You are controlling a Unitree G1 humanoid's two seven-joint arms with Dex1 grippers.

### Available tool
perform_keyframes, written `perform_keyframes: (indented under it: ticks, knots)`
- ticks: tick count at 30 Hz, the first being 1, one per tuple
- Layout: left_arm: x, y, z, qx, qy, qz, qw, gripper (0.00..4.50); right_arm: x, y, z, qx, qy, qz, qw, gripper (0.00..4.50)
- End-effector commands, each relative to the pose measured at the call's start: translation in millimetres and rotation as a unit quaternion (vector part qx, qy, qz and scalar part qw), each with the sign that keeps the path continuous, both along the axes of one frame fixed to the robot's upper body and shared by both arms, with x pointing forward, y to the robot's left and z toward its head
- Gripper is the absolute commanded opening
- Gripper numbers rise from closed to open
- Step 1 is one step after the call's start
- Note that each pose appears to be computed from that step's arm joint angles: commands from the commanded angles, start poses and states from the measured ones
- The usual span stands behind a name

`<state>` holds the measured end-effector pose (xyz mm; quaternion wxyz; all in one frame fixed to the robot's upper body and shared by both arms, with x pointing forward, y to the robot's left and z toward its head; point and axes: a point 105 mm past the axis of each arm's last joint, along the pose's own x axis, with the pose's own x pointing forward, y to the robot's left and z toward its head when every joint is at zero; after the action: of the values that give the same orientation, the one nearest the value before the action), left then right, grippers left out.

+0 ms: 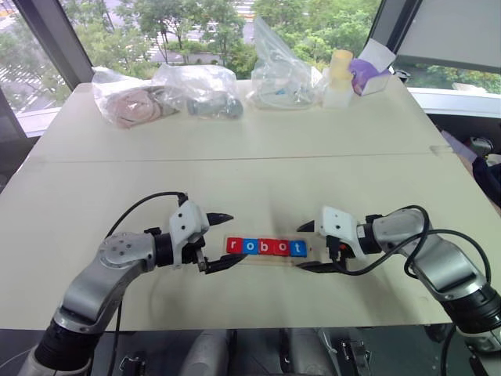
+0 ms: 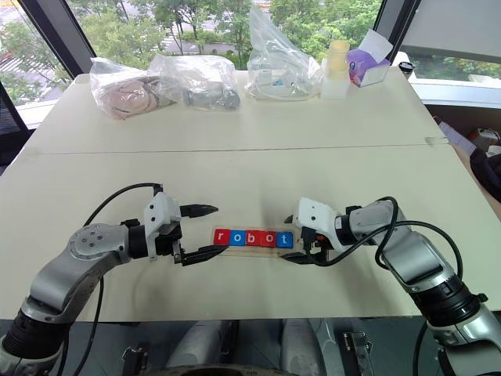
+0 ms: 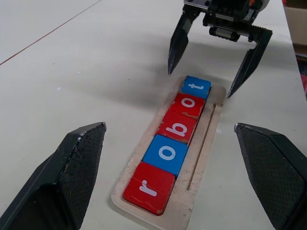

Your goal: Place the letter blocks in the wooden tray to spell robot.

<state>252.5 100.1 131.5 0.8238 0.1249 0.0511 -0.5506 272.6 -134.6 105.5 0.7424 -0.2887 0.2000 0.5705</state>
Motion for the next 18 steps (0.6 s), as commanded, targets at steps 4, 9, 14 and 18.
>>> perform_keyframes:
  ticks: [4,9,14,18]
  knots:
    - [-3.4,-2.4,5.2,-0.006,-0.005,-0.008,1.0,4.5,19.3,-16.1,27.8,0.011,-0.048,-0.042,0.998,4.44]
    - [-5.4,4.6,5.4,-0.003,0.001,0.002,1.0,4.5,8.4,-32.9,36.1,0.017,-0.03,-0.06,0.998,4.44]
    - [-5.6,15.0,3.7,0.012,-0.003,0.018,1.0,4.5,-10.5,-43.5,48.0,0.03,-0.003,-0.074,0.997,4.44]
    - [-9.7,19.4,-0.5,0.016,0.013,0.022,1.0,4.5,-25.0,-42.7,51.2,0.031,0.011,-0.068,0.997,4.44]
